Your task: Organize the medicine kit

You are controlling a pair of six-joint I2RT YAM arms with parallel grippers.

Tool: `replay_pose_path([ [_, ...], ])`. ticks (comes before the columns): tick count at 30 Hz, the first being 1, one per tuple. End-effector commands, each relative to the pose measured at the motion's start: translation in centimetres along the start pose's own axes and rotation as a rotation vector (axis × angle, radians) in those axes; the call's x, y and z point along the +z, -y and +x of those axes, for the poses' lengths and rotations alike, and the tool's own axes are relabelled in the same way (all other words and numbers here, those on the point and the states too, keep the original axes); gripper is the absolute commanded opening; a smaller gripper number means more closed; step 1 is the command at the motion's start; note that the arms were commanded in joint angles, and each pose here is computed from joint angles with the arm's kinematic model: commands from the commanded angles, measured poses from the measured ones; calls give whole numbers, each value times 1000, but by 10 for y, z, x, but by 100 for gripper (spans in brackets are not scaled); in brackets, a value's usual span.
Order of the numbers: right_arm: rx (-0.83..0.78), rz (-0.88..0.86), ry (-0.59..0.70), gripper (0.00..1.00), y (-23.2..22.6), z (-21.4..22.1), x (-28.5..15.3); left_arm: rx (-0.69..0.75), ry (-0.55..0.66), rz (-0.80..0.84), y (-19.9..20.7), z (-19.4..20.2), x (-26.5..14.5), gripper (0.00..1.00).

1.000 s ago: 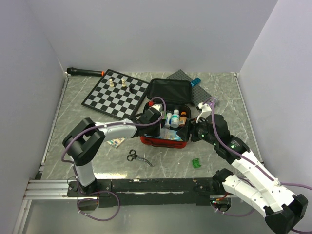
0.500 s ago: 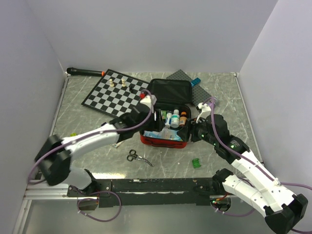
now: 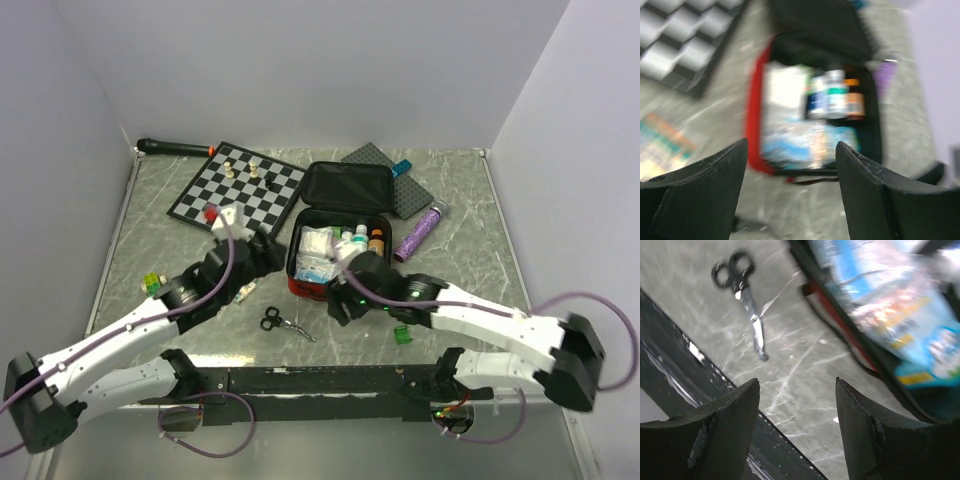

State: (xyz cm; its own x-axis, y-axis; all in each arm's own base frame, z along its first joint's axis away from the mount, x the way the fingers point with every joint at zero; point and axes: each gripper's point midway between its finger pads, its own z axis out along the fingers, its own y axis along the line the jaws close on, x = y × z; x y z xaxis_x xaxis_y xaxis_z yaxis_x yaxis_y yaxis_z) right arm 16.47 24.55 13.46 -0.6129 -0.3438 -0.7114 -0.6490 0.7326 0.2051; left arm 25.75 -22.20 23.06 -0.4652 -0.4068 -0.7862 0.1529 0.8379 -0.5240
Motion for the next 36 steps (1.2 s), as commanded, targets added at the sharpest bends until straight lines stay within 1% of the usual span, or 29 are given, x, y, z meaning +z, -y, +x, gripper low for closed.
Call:
replay_pose_path([
  [1,-166,-39,-44,69,-33,-7,19,-159,42,-254,-81,21,-20,74],
  [3,-204,-63,-84,69,-45,0,33,-228,81,-275,-96,20,-30,74],
  [9,-278,-91,-162,69,-64,9,66,-329,182,-314,-121,9,-58,73],
  [15,-381,-165,-242,72,-81,13,87,-347,175,-372,-131,10,-66,71],
  [18,-404,-163,-276,72,-83,15,99,-355,167,-377,-131,10,-67,70],
  [20,-412,-163,-301,70,-84,18,107,-362,174,-354,-128,7,-68,70],
  [23,-414,-159,-333,64,-86,22,118,-374,190,-336,-128,3,-71,69],
  [30,-421,-140,-368,60,-84,32,133,-375,191,-369,-140,7,-79,69],
  [36,-426,-131,-402,55,-82,41,141,-391,196,-349,-143,11,-81,69],
])
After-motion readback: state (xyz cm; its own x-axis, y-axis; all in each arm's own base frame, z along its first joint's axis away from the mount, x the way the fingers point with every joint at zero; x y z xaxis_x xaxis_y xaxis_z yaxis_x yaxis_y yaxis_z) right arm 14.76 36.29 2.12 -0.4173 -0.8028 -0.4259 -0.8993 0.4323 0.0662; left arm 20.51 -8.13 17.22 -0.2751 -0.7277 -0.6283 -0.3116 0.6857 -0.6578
